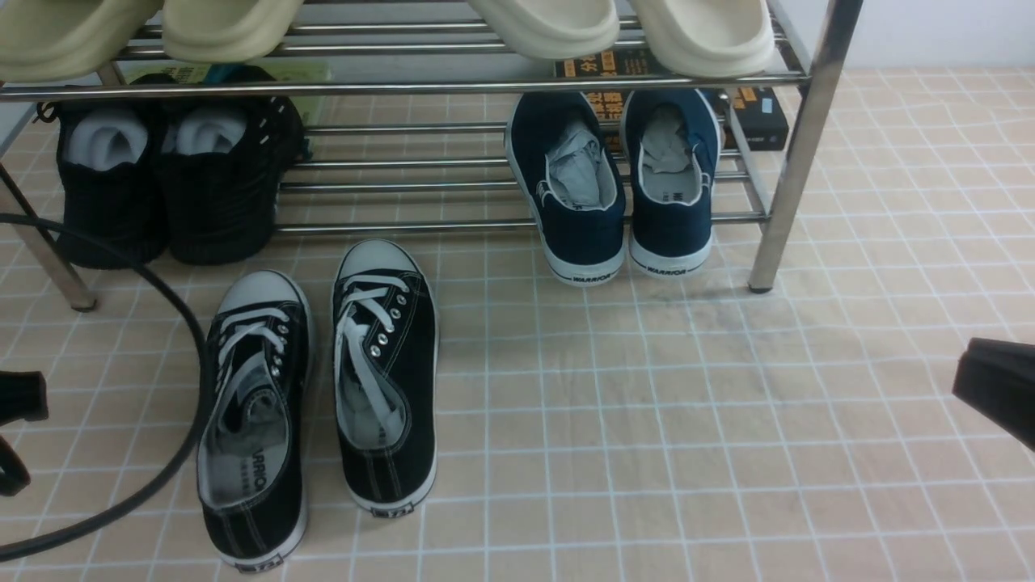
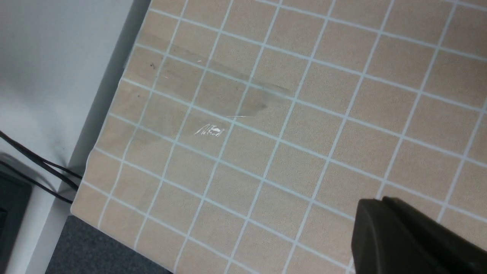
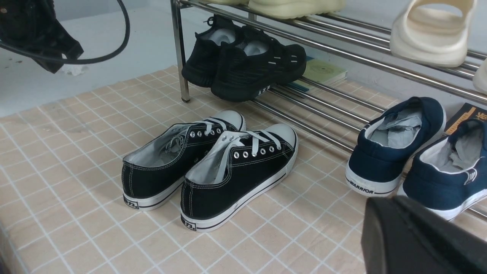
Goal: Take the shoes off the shelf from the light coffee tablecloth by hand.
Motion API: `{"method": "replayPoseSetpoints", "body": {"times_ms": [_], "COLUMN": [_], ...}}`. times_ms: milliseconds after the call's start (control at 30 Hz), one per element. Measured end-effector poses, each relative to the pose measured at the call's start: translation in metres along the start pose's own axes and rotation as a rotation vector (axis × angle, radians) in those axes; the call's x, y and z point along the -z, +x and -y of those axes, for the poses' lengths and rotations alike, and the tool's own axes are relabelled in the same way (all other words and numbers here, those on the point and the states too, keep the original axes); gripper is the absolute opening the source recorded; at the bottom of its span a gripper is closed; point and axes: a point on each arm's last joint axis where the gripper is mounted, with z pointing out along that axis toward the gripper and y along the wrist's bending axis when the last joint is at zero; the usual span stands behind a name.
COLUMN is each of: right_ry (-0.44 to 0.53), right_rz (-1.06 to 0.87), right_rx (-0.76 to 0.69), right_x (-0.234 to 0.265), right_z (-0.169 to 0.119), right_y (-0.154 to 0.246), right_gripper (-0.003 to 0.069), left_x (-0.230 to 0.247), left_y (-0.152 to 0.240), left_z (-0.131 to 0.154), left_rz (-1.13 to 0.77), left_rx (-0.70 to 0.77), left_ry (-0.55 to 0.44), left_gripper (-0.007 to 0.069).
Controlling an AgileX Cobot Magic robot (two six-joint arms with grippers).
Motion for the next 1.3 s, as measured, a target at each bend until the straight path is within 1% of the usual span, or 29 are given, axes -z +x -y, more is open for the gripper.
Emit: {"method": "replayPoseSetpoints", "body": {"times_ms": [167, 233, 267, 333, 367, 400, 433, 467, 500, 633, 667, 700, 733, 767, 867, 900, 1033, 1200, 1300], "right_ry": [0.016, 0.057, 0.128, 0.22, 0.239, 0.278, 0.345, 0.364, 0.45, 0.611, 0.611, 0.67, 0.676, 0.715, 0.762, 0.764, 0.783, 0.782, 0.782], "right_rz": [0.03, 0.045, 0.05, 0.053, 0.046, 0.049, 0.044, 0.037, 0.036, 0.001, 0.004, -0.028, -0.03, -0.066, -0.134, -0.142, -0.156, -0.156, -0.156], "right_rx": [-0.004, -0.011, -0.018, -0.027, -0.03, -0.034, -0.042, -0.045, -0.055, -0.085, -0.084, -0.104, -0.105, -0.125, -0.161, -0.165, -0.175, -0.176, -0.176], "right_x": [0.008, 0.013, 0.017, 0.025, 0.025, 0.029, 0.034, 0.034, 0.04, 0.047, 0.048, 0.049, 0.049, 0.05, 0.052, 0.051, 0.053, 0.053, 0.053], "right_z": [0.002, 0.006, 0.012, 0.019, 0.021, 0.023, 0.026, 0.028, 0.031, 0.037, 0.036, 0.038, 0.039, 0.04, 0.04, 0.04, 0.04, 0.04, 0.04], "right_y": [-0.001, 0.002, 0.009, 0.023, 0.027, 0.034, 0.048, 0.052, 0.07, 0.109, 0.109, 0.125, 0.127, 0.14, 0.162, 0.163, 0.168, 0.168, 0.168], "right_gripper": [0.0026, 0.0027, 0.0027, 0.0029, 0.0029, 0.0029, 0.0032, 0.0032, 0.0036, 0.004, 0.004, 0.0043, 0.0043, 0.0046, 0.0053, 0.0053, 0.0059, 0.0067, 0.0071], "left_x": [0.0, 0.0, 0.0, 0.0, 0.0, 0.0, 0.0, 0.0, 0.0, 0.0, 0.0, 0.0, 0.0, 0.0, 0.0, 0.0, 0.001, 0.016, 0.031], "left_y": [0.0, 0.0, 0.0, 0.0, 0.0, 0.0, 0.0, 0.0, 0.0, 0.0, 0.0, 0.0, 0.0, 0.0, 0.0, 0.0, 0.001, 0.003, 0.013], "left_z": [0.0, 0.0, 0.0, 0.0, 0.0, 0.0, 0.0, 0.0, 0.0, 0.0, 0.0, 0.0, 0.0, 0.0, 0.001, 0.001, 0.004, 0.007, 0.003], "left_rz": [-0.001, -0.001, -0.001, -0.002, -0.002, -0.002, -0.002, -0.002, -0.002, -0.003, -0.003, -0.003, -0.003, -0.003, -0.005, -0.005, -0.017, -0.042, -0.031], "left_rx": [0.002, 0.013, 0.037, 0.074, 0.078, 0.091, 0.111, 0.113, 0.124, 0.129, 0.129, 0.129, 0.129, 0.129, 0.11, 0.106, 0.016, -0.097, -0.144], "left_ry": [0.001, 0.001, 0.001, 0.002, 0.002, 0.002, 0.002, 0.002, 0.002, 0.003, 0.003, 0.003, 0.003, 0.003, 0.007, 0.007, 0.046, 0.17, 0.26], "left_gripper": [0.0018, 0.0018, 0.0018, 0.0018, 0.0018, 0.0018, 0.0019, 0.0019, 0.0019, 0.0019, 0.0019, 0.0019, 0.0019, 0.0019, 0.0019, 0.0019, 0.0019, 0.0019, 0.0019]}}
